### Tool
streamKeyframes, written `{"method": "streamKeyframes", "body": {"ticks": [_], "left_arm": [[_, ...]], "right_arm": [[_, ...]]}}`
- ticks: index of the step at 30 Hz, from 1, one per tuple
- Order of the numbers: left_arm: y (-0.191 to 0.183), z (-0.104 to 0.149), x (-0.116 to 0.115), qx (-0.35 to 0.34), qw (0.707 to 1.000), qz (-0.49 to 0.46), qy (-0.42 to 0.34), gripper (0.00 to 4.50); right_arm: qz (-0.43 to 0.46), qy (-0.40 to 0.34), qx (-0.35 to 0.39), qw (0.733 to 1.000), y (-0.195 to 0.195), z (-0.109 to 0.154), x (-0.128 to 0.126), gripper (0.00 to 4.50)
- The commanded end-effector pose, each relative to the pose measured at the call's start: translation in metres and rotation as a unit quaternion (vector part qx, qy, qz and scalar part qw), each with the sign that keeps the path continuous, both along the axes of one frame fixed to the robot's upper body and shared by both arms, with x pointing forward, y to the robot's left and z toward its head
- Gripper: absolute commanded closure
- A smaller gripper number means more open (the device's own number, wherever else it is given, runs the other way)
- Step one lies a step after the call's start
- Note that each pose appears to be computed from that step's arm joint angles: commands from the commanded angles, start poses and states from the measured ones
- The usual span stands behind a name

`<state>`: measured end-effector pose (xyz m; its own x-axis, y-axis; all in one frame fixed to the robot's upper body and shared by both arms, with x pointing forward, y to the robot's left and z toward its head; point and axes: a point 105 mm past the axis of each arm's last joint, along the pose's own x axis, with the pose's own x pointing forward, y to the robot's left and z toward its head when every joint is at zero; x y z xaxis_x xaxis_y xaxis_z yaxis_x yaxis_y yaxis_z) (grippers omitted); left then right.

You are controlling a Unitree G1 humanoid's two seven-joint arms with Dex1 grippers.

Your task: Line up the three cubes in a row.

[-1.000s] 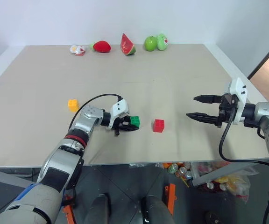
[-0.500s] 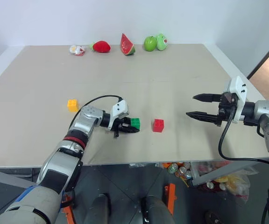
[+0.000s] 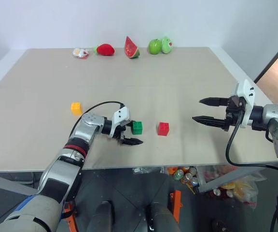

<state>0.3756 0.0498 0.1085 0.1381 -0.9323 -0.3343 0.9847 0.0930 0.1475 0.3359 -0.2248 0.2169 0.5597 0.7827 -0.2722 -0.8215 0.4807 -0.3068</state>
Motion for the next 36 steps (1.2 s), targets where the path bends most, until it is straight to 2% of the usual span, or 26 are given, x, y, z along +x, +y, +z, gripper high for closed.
{"method": "streamKeyframes", "body": {"ticks": [1, 10, 15, 20, 23, 25, 27, 29, 32, 36], "left_arm": [[0.022, 0.010, 0.006, -0.003, 0.999, 0.031, -0.017, 0.19], [0.118, 0.028, 0.014, 0.002, 0.986, 0.160, -0.043, 0.19], [0.134, 0.045, -0.005, -0.031, 0.982, 0.174, -0.062, 0.19], [0.135, 0.068, -0.031, -0.112, 0.968, 0.214, -0.062, 0.19], [0.152, 0.085, -0.041, -0.189, 0.932, 0.301, -0.070, 0.19], [0.175, 0.088, -0.041, -0.225, 0.897, 0.373, -0.069, 0.19], [0.203, 0.083, -0.040, -0.232, 0.856, 0.454, -0.081, 0.19], [0.218, 0.080, -0.042, -0.236, 0.831, 0.497, -0.083, 0.19], [0.232, 0.071, -0.050, -0.229, 0.806, 0.539, -0.084, 0.19], [0.238, 0.055, -0.051, -0.215, 0.787, 0.574, -0.073, 0.19]], "right_arm": [[0.005, -0.021, -0.007, 1.000, 0.000, 0.013, 0.000, 0.57], [0.025, -0.028, -0.001, 0.999, 0.006, 0.022, -0.002, 0.57], [0.037, -0.043, 0.008, 0.998, 0.022, 0.026, 0.007, 0.57], [0.047, -0.066, 0.039, 0.996, 0.051, 0.030, 0.018, 0.57], [-0.001, -0.103, 0.073, 0.992, 0.084, 0.028, 0.045, 0.57], [0.002, -0.108, 0.079, 0.991, 0.100, 0.023, 0.050, 0.57], [-0.007, -0.107, 0.092, 0.990, 0.109, 0.022, 0.057, 0.57], [-0.006, -0.105, 0.099, 0.990, 0.113, 0.023, 0.059, 0.57], [0.019, -0.102, 0.098, 0.990, 0.119, 0.021, 0.054, 0.57], [0.043, -0.086, 0.089, 0.991, 0.120, 0.014, 0.049, 0.57]]}}
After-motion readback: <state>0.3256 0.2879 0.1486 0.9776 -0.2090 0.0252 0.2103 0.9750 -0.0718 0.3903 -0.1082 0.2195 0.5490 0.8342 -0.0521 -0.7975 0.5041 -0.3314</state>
